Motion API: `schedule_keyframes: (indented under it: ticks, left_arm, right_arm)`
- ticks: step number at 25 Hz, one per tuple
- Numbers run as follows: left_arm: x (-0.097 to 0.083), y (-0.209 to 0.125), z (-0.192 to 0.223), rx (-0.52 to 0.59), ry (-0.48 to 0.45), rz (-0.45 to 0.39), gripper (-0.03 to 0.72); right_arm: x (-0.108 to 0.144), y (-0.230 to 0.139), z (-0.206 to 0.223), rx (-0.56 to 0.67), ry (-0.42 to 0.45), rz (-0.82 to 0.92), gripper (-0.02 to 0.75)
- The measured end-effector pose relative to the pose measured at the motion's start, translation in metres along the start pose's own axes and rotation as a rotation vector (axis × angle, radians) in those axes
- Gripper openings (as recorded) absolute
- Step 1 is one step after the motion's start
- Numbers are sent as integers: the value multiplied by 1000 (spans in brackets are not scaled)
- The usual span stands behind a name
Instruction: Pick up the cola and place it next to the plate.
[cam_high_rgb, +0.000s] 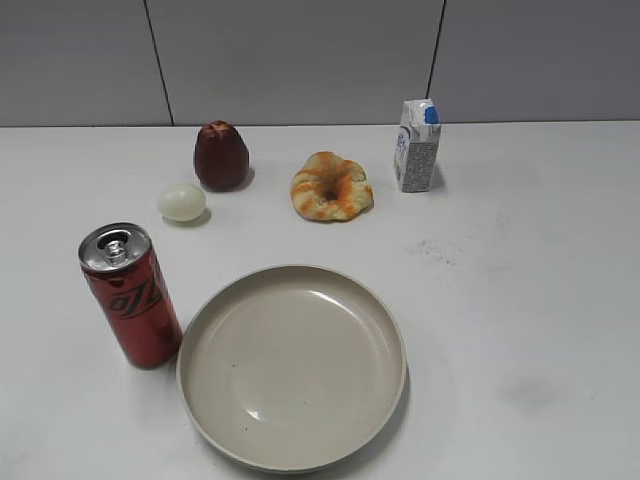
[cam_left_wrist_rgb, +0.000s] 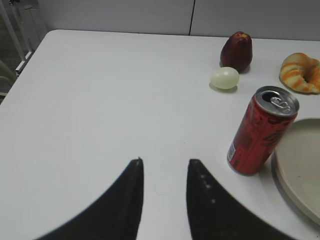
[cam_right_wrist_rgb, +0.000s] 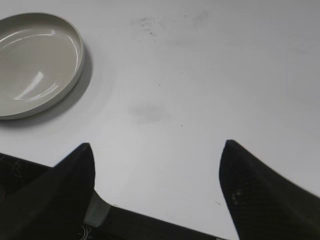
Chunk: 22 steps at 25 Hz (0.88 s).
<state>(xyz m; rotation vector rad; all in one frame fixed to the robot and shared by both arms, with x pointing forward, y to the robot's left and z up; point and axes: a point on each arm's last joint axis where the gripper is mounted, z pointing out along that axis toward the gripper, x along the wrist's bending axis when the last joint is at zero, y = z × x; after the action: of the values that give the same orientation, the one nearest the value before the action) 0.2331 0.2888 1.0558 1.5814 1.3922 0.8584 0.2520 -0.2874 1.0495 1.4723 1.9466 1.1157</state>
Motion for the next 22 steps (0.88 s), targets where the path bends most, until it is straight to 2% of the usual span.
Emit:
schedule_keyframes:
  ticks: [15, 22]
  left_arm:
    - [0, 0, 0, 0, 0, 0, 237]
    - [0, 0, 0, 0, 0, 0, 237]
  right_arm:
    - [1, -1, -1, -12, 3, 0, 585]
    - [1, -8, -13, -129, -117, 72, 585]
